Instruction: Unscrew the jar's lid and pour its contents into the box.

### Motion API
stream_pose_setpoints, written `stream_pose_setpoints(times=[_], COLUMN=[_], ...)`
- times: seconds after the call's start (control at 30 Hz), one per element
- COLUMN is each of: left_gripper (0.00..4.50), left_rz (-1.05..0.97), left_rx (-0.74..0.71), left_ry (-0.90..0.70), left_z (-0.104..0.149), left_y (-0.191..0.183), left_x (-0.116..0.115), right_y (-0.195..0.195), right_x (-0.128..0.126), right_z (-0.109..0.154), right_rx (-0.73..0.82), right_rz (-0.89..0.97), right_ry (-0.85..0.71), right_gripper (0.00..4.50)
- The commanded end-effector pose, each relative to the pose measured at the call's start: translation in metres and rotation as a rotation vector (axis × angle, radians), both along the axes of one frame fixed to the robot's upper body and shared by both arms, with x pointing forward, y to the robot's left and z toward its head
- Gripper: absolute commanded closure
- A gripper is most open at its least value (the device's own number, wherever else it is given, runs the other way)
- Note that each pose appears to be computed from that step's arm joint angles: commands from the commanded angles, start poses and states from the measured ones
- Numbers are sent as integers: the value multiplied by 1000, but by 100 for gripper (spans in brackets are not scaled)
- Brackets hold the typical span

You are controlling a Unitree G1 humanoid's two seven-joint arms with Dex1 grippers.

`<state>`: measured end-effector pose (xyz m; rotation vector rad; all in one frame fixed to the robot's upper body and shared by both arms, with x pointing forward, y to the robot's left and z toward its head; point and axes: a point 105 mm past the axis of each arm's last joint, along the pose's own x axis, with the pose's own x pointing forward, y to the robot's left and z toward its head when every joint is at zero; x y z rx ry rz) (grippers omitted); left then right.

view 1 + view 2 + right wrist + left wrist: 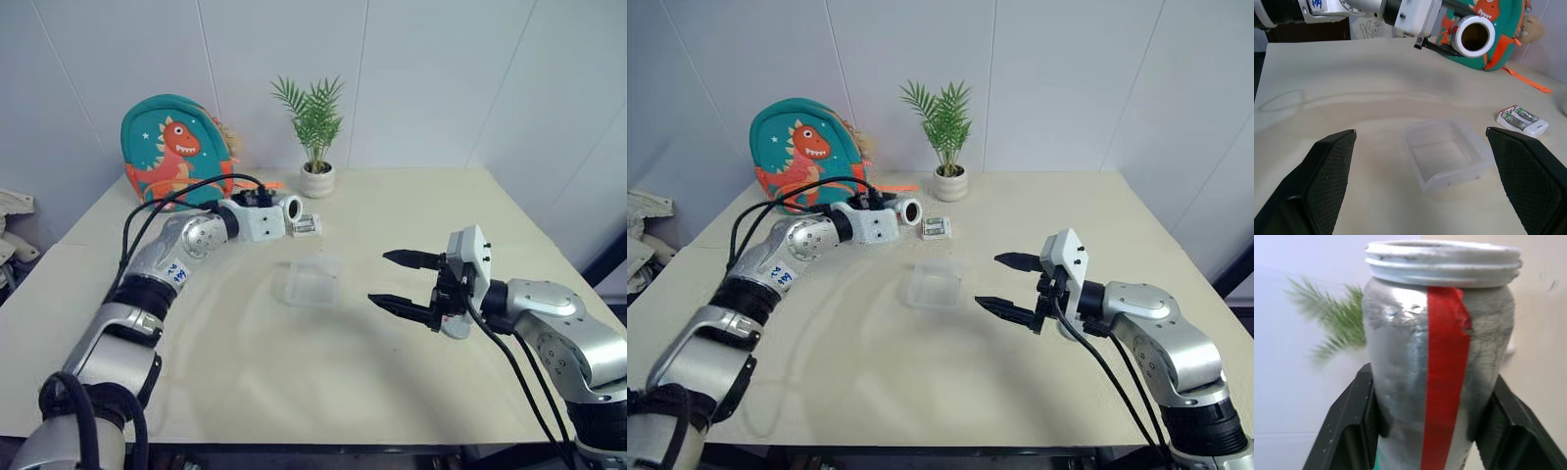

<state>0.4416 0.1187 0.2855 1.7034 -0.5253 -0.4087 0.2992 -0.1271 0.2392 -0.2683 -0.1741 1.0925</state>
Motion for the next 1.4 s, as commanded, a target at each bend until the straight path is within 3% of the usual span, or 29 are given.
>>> stream_pose_setpoints(times=[0.03, 0.13, 0.3, 0.5, 0.77, 0.87, 0.97, 1.13, 1.27, 1.4], left_gripper=[240, 240, 240, 240, 240, 240, 240, 240, 240, 240], left_rz=[-58, -131, -158, -111, -63, 8, 70, 80, 23, 87], left_rx=[361, 557, 658, 703, 536, 373, 114, -530, -960, -1355], left_ry=[-319, -553, -711, -692, -580, -450, -263, 241, 509, 628], left_z=[9, 16, 18, 10, 18, 23, 22, -10, -24, -40], left_y=[-20, -43, -59, -53, -46, -29, -8, 19, 35, 69], left_x=[-3, -6, -3, 10, 12, 16, 18, 17, 3, -7], right_y=[-1, 2, 7, 10, 8, 8, 8, 9, 12, 15], right_x=[-2, 0, 2, 2, -1, -1, -2, -3, -4, -7], right_z=[9, 11, 13, 17, 16, 15, 15, 14, 16, 18], right_rx=[50, 102, 146, 195, 222, 218, 215, 206, 199, 193], right_rz=[-14, -27, -32, -40, -53, -50, -46, -29, -8, 17], right_ry=[-31, -25, -21, -19, -6, -1, 4, 13, 14, 14], right_gripper=[1, 1, 1, 1, 1, 1, 1, 1, 1, 1])
